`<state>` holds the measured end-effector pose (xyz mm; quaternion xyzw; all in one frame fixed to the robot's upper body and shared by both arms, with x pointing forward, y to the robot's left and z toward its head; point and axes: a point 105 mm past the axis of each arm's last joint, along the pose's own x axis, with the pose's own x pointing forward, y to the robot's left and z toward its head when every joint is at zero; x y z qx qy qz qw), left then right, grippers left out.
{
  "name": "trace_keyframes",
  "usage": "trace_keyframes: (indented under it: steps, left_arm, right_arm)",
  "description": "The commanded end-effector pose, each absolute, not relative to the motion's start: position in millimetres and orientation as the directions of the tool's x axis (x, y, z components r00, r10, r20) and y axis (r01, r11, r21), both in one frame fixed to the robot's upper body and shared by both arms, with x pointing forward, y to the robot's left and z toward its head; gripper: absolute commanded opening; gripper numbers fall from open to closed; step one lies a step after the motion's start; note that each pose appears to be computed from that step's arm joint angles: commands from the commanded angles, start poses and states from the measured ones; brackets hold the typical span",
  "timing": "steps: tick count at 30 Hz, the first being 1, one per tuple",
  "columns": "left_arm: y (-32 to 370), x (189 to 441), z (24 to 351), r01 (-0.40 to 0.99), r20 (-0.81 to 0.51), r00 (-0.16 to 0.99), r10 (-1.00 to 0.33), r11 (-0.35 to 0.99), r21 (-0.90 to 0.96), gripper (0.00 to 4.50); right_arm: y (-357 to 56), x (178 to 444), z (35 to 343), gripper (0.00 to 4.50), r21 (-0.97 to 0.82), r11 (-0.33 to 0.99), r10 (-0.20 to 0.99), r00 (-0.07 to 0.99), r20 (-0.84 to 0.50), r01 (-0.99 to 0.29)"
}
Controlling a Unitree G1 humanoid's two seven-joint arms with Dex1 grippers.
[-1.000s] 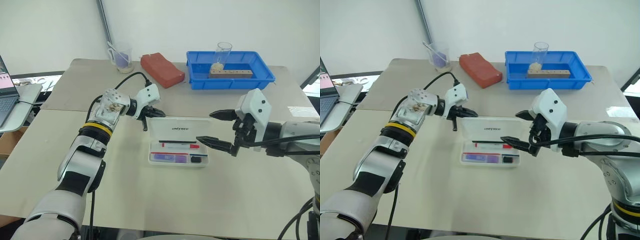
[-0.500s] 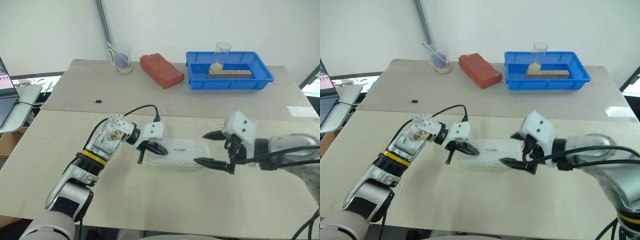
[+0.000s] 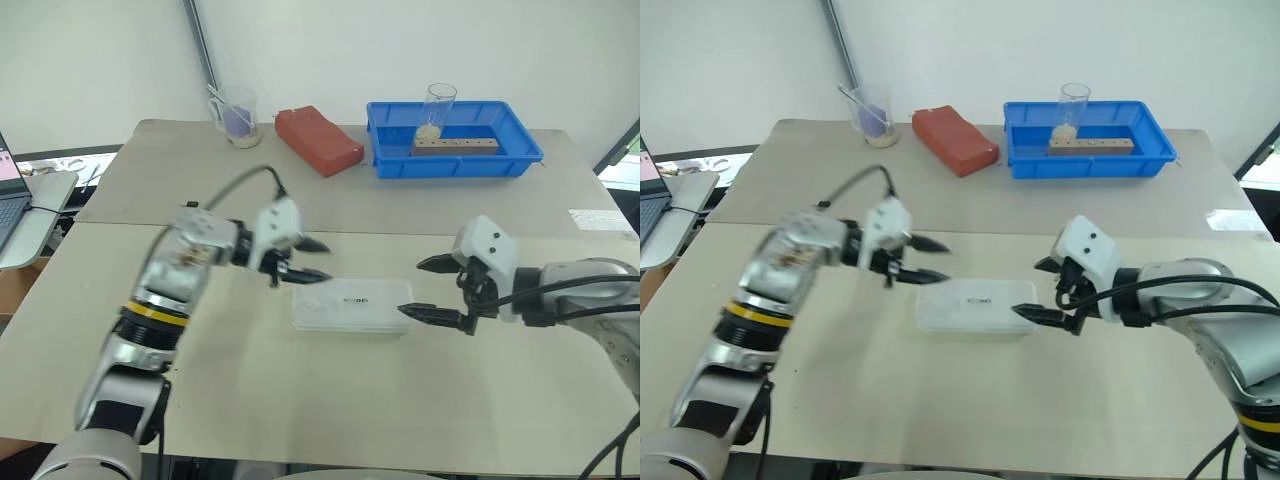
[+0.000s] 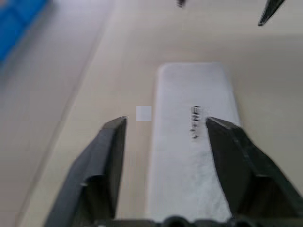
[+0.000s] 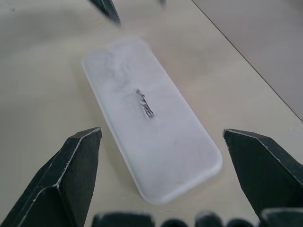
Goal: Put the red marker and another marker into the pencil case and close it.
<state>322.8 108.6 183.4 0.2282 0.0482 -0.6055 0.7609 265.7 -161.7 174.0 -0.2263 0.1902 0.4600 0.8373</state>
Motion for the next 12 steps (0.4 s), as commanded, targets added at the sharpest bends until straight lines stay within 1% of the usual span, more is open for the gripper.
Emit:
trace_keyframes:
  steps: [1, 3, 8, 12]
  left_arm:
    - [123, 309, 201, 0.927, -0.310, 0.312, -0.898, 0.217, 0.305, 4.44]
    - [134, 302, 202, 0.913, -0.330, 0.352, -0.876, 0.242, 0.329, 4.44]
    - [160, 295, 194, 0.878, -0.353, 0.463, -0.813, 0.365, 0.310, 4.44]
    - [173, 290, 185, 0.863, -0.385, 0.497, -0.778, 0.396, 0.315, 4.44]
  right_arm:
    - [-171, 271, 185, 4.50, -0.264, 0.450, 0.686, 0.519, -0.510, -0.853]
    - [-175, 275, 185, 4.50, -0.262, 0.445, 0.691, 0.514, -0.507, -0.856]
    - [-184, 281, 184, 4.50, -0.263, 0.437, 0.696, 0.509, -0.506, -0.860]
    - [-189, 285, 182, 4.50, -0.260, 0.444, 0.693, 0.512, -0.507, -0.858]
